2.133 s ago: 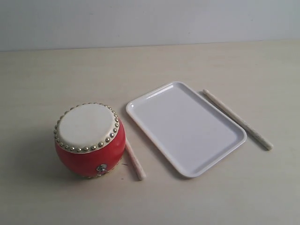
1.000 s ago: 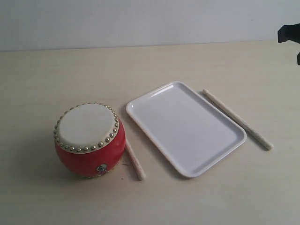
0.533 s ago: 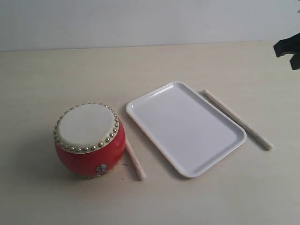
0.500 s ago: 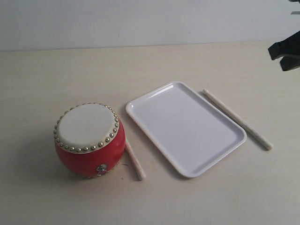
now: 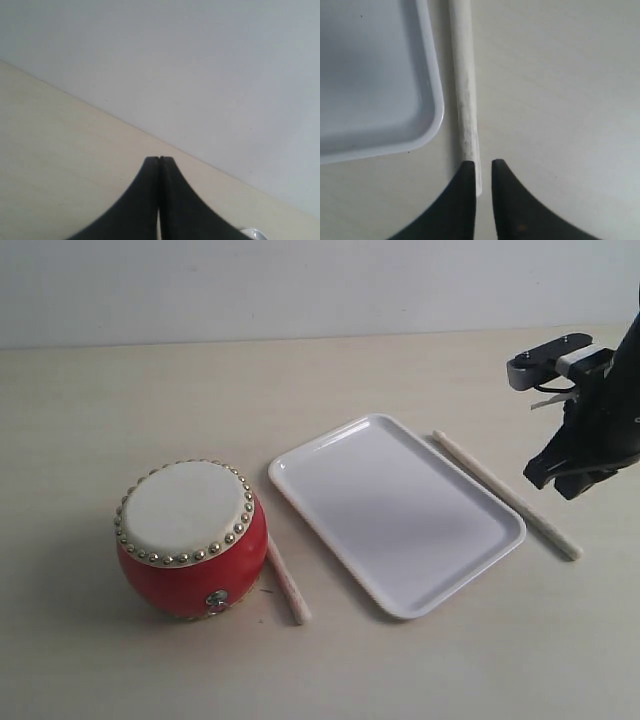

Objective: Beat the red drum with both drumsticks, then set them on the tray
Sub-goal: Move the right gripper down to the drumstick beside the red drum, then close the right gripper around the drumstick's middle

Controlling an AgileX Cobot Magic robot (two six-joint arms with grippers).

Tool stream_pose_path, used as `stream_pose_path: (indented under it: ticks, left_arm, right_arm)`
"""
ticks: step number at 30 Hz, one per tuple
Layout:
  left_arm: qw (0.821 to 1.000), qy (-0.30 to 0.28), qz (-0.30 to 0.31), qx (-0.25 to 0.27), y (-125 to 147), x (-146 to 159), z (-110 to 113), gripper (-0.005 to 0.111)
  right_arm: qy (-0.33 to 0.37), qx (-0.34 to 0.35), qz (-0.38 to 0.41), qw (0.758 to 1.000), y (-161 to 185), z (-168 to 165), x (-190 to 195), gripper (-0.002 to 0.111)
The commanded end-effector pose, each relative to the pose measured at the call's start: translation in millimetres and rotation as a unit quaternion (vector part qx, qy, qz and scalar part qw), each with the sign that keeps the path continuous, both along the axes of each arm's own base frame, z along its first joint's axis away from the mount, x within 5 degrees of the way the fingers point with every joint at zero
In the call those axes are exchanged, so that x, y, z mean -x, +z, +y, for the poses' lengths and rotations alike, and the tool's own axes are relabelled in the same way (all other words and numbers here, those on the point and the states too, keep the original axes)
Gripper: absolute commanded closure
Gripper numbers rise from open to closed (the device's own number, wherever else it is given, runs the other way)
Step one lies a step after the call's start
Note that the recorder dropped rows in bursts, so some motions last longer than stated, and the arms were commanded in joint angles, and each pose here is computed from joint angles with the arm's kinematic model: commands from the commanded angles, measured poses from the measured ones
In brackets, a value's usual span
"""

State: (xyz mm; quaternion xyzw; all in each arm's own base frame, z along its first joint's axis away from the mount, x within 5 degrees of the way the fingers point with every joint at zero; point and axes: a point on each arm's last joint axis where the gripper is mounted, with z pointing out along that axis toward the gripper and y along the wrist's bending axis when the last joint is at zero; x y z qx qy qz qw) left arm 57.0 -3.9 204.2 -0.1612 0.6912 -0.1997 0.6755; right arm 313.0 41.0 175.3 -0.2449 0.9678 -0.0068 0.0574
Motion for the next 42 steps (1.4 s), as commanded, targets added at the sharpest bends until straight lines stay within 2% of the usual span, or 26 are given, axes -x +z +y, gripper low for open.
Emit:
stream_pose_path:
  ticks: [1,6,9,10,12,15,16,18,23,28,32,42]
  left_arm:
    - [1.0,0.002,-0.009,-0.004,2,1,0,0.107]
    - [1.0,0.002,-0.009,-0.004,2,1,0,0.107]
    - [1.0,0.002,-0.009,-0.004,2,1,0,0.107]
    - [1.0,0.002,-0.009,-0.004,2,1,0,0.107]
    - [1.0,0.002,-0.009,-0.004,2,1,0,0.107]
    - [1.0,0.002,-0.009,-0.004,2,1,0,0.107]
    - [1.0,0.002,-0.009,-0.004,2,1,0,0.107]
    - [1.0,0.002,-0.009,-0.004,2,1,0,0.107]
    - [1.0,0.002,-0.009,-0.004,2,1,0,0.107]
    - [1.0,0.001,-0.007,-0.003,2,1,0,0.107]
    - [1.0,0.001,-0.007,-0.002,2,1,0,0.107]
    - [1.0,0.001,-0.007,-0.002,2,1,0,0.107]
  right_arm:
    - [0.007,0.003,-0.004,1.0,-2,1,-2,0.083]
    - [-0.013,-0.024,-0.005,1.0,-2,5,-3,0.081]
    - [-0.076,-0.116,0.024,0.99,0,22,1,0.082]
    - [-0.075,-0.152,0.036,0.985,2,32,3,0.082]
    - [-0.007,-0.181,0.06,0.982,4,70,16,0.083]
    - [0.044,-0.164,0.057,0.984,3,116,35,0.08]
    - [0.057,-0.16,0.042,0.984,3,133,41,0.075]
    - [0.068,-0.148,0.018,0.987,2,151,48,0.067]
    - [0.098,-0.145,-0.018,0.984,3,189,70,0.064]
    - [0.1,-0.126,-0.001,0.987,-6,210,84,0.06]
    - [0.11,-0.094,0.014,0.989,-13,226,80,0.06]
    - [0.104,-0.065,0.024,0.992,-24,249,71,0.06]
